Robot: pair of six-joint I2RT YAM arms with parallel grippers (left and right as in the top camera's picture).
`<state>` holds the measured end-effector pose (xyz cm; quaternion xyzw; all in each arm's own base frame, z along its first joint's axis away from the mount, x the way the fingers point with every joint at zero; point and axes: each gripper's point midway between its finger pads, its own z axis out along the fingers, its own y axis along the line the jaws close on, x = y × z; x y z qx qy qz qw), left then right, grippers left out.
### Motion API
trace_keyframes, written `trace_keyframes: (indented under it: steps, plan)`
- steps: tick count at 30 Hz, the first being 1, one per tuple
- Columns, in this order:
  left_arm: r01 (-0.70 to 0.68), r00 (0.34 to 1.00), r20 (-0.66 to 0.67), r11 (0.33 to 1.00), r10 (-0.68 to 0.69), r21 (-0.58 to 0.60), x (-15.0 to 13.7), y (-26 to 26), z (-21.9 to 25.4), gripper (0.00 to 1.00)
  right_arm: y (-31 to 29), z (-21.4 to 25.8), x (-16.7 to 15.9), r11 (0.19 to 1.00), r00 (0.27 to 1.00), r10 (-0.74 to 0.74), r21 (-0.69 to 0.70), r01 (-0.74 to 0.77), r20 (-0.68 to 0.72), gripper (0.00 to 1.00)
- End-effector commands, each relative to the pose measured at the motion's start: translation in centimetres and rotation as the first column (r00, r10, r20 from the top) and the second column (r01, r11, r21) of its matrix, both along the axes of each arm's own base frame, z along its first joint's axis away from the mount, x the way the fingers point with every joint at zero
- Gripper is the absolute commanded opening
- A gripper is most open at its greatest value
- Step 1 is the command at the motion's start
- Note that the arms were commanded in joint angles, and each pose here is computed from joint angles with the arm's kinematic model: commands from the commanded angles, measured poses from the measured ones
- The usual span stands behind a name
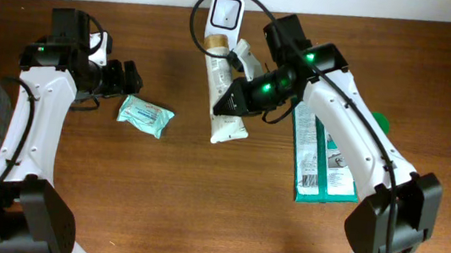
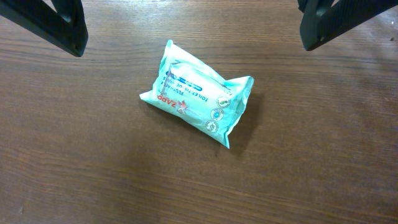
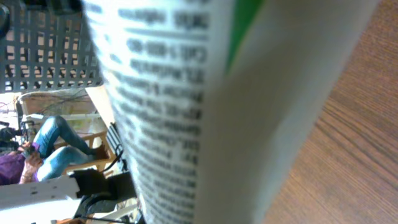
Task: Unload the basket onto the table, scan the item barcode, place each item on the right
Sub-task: 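Lift the cream tube and hold it to the scanner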
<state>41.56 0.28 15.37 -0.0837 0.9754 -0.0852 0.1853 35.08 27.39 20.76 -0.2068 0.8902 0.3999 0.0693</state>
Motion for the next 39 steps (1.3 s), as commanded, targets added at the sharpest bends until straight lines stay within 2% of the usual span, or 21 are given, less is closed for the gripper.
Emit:
trace_keyframes:
  steps: [1, 6, 8, 11, 12, 14, 16, 17, 18, 19, 21, 23, 24, 27, 31, 35, 39]
  plan:
    - [-0.001, 1.0, 0.028, 1.0, 0.001, 0.006, 0.2, 0.1, 1.0, 0.99, 0.4, 4.6, -0.5, 0.996, 0.996, 0.028, 0.087, -0.036, 0.09, 0.04]
    - [-0.001, 1.0, 0.028, 1.0, 0.001, 0.006, 0.2, 0.1, 1.0, 0.99, 0.3, 4.6, -0.4, 0.997, 0.997, 0.014, 0.076, -0.02, 0.082, 0.04]
    - [-0.001, 1.0, 0.028, 1.0, 0.001, 0.007, 0.2, 0.1, 1.0, 0.99, -1.0, 4.1, 1.1, 0.994, 0.991, -0.104, -0.028, 0.106, 0.084, 0.04]
    - [-0.001, 1.0, 0.028, 1.0, 0.001, 0.007, 0.2, 0.1, 1.0, 0.99, -3.6, 7.0, 5.0, 0.95, 0.936, -0.215, -0.165, 0.267, 0.278, 0.04]
    - [-0.001, 1.0, 0.028, 1.0, 0.001, 0.006, 0.2, 0.1, 1.0, 0.99, -4.5, 8.0, 6.8, 0.919, 0.895, -0.233, -0.214, 0.33, 0.381, 0.04]
    - [-0.001, 1.0, 0.028, 1.0, 0.001, 0.006, 0.2, 0.1, 1.0, 0.99, -4.9, 8.6, 10.8, 0.868, 0.78, -0.118, -0.317, 0.381, 0.614, 0.04]
    - [-0.001, 1.0, 0.028, 1.0, 0.001, 0.007, 0.2, 0.1, 1.0, 0.99, -4.9, 7.7, 14.3, 0.778, 0.67, -0.019, -0.41, 0.476, 0.742, 0.04]
    - [-0.001, 1.0, 0.028, 1.0, 0.001, 0.006, 0.2, 0.1, 1.0, 0.99, -5.1, 6.7, 16.6, 0.706, 0.609, 0.042, -0.455, 0.543, 0.792, 0.04]
    - [-0.001, 1.0, 0.028, 1.0, 0.001, 0.007, 0.2, 0.1, 1.0, 0.99, -5.3, 5.7, 18.9, 0.638, 0.552, 0.1, -0.479, 0.603, 0.828, 0.04]
    - [-0.001, 1.0, 0.028, 1.0, 0.001, 0.006, 0.2, 0.1, 1.0, 0.99, -5.2, 4.6, 20.6, 0.606, 0.522, 0.148, -0.494, 0.623, 0.84, 0.04]
    - [-0.001, 1.0, 0.028, 1.0, 0.001, 0.006, 0.2, 0.1, 1.0, 0.99, -4.9, 2.0, 23.5, 0.563, 0.479, 0.248, -0.528, 0.635, 0.842, 0.04]
    - [-0.001, 1.0, 0.028, 1.0, 0.001, 0.006, 0.2, 0.1, 1.0, 0.99, -5.6, -0.7, 26.3, 0.471, 0.439, 0.35, -0.561, 0.681, 0.827, 0.04]
    - [-0.001, 1.0, 0.028, 1.0, 0.001, 0.007, 0.2, 0.1, 1.0, 0.99, -6.2, -2.4, 27.6, 0.401, 0.428, 0.428, -0.592, 0.699, 0.796, 0.04]
    - [-0.001, 1.0, 0.028, 1.0, 0.001, 0.006, 0.2, 0.1, 1.0, 0.99, -7.3, -6.0, 29.3, 0.313, 0.44, 0.544, -0.659, 0.684, 0.715, 0.04]
    - [-0.001, 1.0, 0.028, 1.0, 0.001, 0.006, 0.2, 0.1, 1.0, 0.99, -8.5, -7.5, 29.9, 0.295, 0.456, 0.542, -0.668, 0.683, 0.705, 0.04]
    - [-0.001, 1.0, 0.028, 1.0, 0.001, 0.006, 0.2, 0.1, 1.0, 0.99, -9.5, -7.1, 29.6, 0.234, 0.477, 0.537, -0.667, 0.708, 0.695, 0.04]
    - [-0.001, 1.0, 0.028, 1.0, 0.001, 0.006, 0.2, 0.1, 1.0, 0.99, -9.4, -7.1, 29.6, 0.23, 0.478, 0.537, -0.666, 0.71, 0.695, 0.04]
